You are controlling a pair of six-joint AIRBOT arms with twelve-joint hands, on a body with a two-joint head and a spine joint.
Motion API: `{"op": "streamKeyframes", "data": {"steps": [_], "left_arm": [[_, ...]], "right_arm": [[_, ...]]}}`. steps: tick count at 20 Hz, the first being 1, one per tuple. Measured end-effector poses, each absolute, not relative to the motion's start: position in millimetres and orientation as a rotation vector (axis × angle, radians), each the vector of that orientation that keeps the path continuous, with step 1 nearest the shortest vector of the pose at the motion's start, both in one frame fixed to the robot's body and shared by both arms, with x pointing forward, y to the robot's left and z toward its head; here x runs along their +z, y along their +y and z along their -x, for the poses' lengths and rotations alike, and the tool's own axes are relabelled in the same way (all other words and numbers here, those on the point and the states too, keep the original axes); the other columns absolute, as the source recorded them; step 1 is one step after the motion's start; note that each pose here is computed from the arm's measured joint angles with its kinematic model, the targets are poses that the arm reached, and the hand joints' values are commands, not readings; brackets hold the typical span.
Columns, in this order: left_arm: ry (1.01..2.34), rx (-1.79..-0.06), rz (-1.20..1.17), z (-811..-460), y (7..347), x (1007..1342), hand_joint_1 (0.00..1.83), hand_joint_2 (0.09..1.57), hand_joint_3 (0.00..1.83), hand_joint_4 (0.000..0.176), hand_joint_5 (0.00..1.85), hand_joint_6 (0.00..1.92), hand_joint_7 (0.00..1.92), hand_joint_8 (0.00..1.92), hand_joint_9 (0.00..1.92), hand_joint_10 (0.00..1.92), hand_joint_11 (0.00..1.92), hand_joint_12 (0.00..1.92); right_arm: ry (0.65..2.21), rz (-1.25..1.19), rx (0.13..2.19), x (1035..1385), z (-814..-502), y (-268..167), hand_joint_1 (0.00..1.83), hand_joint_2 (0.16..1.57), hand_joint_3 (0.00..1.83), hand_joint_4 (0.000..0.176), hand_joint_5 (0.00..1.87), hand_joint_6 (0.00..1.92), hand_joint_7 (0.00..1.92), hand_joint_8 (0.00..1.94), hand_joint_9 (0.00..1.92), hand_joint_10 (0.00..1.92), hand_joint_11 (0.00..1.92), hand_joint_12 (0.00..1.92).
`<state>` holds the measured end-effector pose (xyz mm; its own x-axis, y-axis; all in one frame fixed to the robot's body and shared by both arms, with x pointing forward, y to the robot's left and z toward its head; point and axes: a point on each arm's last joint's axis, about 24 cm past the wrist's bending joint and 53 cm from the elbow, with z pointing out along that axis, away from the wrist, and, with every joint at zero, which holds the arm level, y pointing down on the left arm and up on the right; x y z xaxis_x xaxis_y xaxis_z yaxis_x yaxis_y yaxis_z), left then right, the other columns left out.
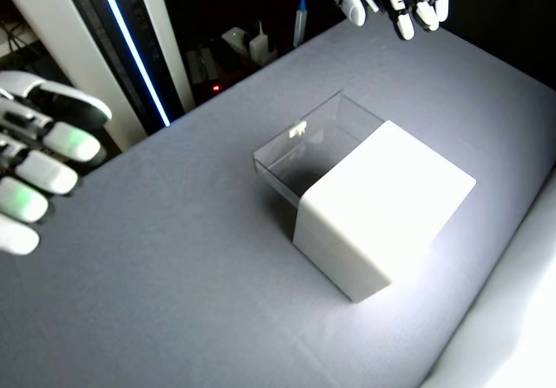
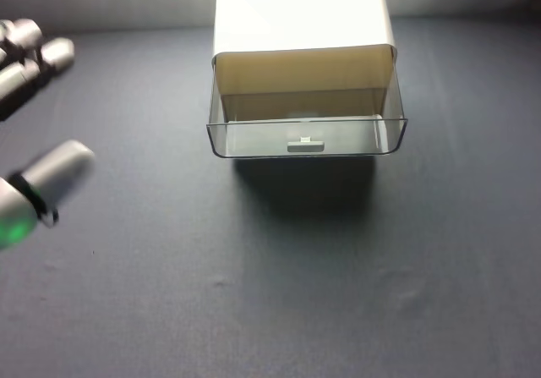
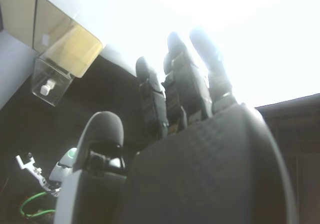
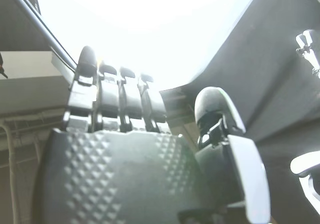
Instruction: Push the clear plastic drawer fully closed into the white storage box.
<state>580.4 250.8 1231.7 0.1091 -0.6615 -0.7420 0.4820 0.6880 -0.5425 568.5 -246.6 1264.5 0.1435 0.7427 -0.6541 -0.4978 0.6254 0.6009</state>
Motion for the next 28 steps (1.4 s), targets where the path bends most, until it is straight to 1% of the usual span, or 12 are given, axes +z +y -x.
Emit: {"op": "streamKeyframes", "data": {"steps": [3, 5, 6, 7, 8, 11, 12, 13, 15, 20, 23, 28], "left_arm": [[1.195, -0.853, 0.172, -580, 249, 1232, 0.0, 1.06, 0.04, 0.176, 0.0, 0.0, 0.0, 0.0, 0.0, 0.0, 0.0, 0.0], [1.194, -0.851, 0.175, -580, 249, 1232, 0.0, 1.07, 0.03, 0.176, 0.0, 0.0, 0.0, 0.0, 0.0, 0.0, 0.0, 0.0], [1.194, -0.851, 0.175, -580, 249, 1232, 0.0, 1.07, 0.03, 0.176, 0.0, 0.0, 0.0, 0.0, 0.0, 0.0, 0.0, 0.0], [1.194, -0.852, 0.175, -580, 249, 1232, 0.0, 1.07, 0.03, 0.176, 0.0, 0.0, 0.0, 0.0, 0.0, 0.0, 0.0, 0.0], [1.193, -0.854, 0.175, -580, 250, 1232, 0.0, 1.07, 0.03, 0.176, 0.0, 0.0, 0.0, 0.0, 0.0, 0.0, 0.0, 0.0], [1.193, -0.852, 0.176, -580, 250, 1232, 0.0, 1.09, 0.03, 0.176, 0.0, 0.0, 0.0, 0.0, 0.0, 0.0, 0.0, 0.0], [1.193, -0.852, 0.176, -580, 250, 1232, 0.0, 1.09, 0.03, 0.176, 0.0, 0.0, 0.0, 0.0, 0.0, 0.0, 0.0, 0.0], [1.192, -0.854, 0.176, -581, 250, 1233, 0.0, 1.09, 0.02, 0.176, 0.0, 0.0, 0.0, 0.0, 0.0, 0.0, 0.0, 0.0], [1.189, -0.856, 0.174, -580, 250, 1233, 0.0, 1.11, 0.03, 0.176, 0.0, 0.0, 0.0, 0.0, 0.0, 0.0, 0.0, 0.0], [1.184, -0.859, 0.177, -581, 249, 1235, 0.0, 1.11, 0.02, 0.176, 0.0, 0.0, 0.0, 0.0, 0.0, 0.0, 0.0, 0.0], [1.187, -0.86, 0.181, -581, 248, 1233, 0.0, 1.11, 0.02, 0.176, 0.0, 0.0, 0.0, 0.0, 0.0, 0.0, 0.0, 0.0], [1.179, -0.863, 0.182, -582, 248, 1234, 0.0, 1.12, 0.02, 0.176, 0.0, 0.0, 0.0, 0.0, 0.0, 0.0, 0.0, 0.0]], "right_arm": [[1.107, -0.26, 0.913, 1265, -568, -246, 0.0, 1.17, 0.02, 0.174, 0.05, 0.01, 0.0, 0.0, 0.0, 0.0, 0.0, 0.0], [1.112, -0.264, 0.908, 1263, -568, -247, 0.0, 1.15, 0.01, 0.145, 0.04, 0.0, 0.0, 0.0, 0.0, 0.0, 0.0, 0.0], [1.114, -0.265, 0.909, 1262, -568, -246, 0.0, 1.15, 0.01, 0.101, 0.02, 0.0, 0.0, 0.0, 0.0, 0.0, 0.0, 0.0], [1.115, -0.269, 0.914, 1261, -568, -246, 0.0, 1.25, 0.01, 0.057, 0.07, 0.01, 0.02, 0.0, 0.0, 0.0, 0.0, 0.0], [1.114, -0.266, 0.923, 1261, -569, -245, 0.02, 1.29, 0.01, 0.052, 0.13, 0.01, 0.05, 0.0, 0.0, 0.0, 0.0, 0.0], [1.121, -0.281, 0.927, 1256, -570, -250, 0.21, 1.32, 0.0, 0.024, 0.43, 0.02, 0.37, 0.01, 0.28, 0.03, 0.0, 0.73], [1.133, -0.282, 0.919, 1253, -571, -251, 0.28, 1.34, 0.0, 0.0, 0.47, 0.02, 0.49, 0.02, 0.41, 0.05, 0.0, 0.99], [1.141, -0.282, 0.915, 1250, -572, -252, 0.37, 1.38, 0.0, 0.0, 0.52, 0.02, 0.58, 0.02, 0.52, 0.05, 0.01, 1.18], [1.167, -0.286, 0.912, 1241, -574, -254, 0.5, 1.37, 0.0, 0.0, 0.58, 0.01, 0.73, 0.03, 0.71, 0.07, 0.18, 1.24], [1.27, -0.339, 0.929, 1209, -584, -256, 0.44, 1.38, 0.0, 0.0, 0.62, 0.01, 0.78, 0.0, 0.72, 0.03, 0.17, 1.34], [1.333, -0.323, 0.956, 1192, -585, -241, 0.62, 1.38, 0.0, 0.0, 0.62, 0.0, 0.69, 0.0, 0.66, 0.0, 0.01, 1.41], [1.421, -0.259, 1.036, 1176, -596, -201, 0.65, 1.34, 0.0, 0.0, 0.67, 0.02, 0.67, 0.01, 0.62, 0.0, 0.0, 1.4]]}}
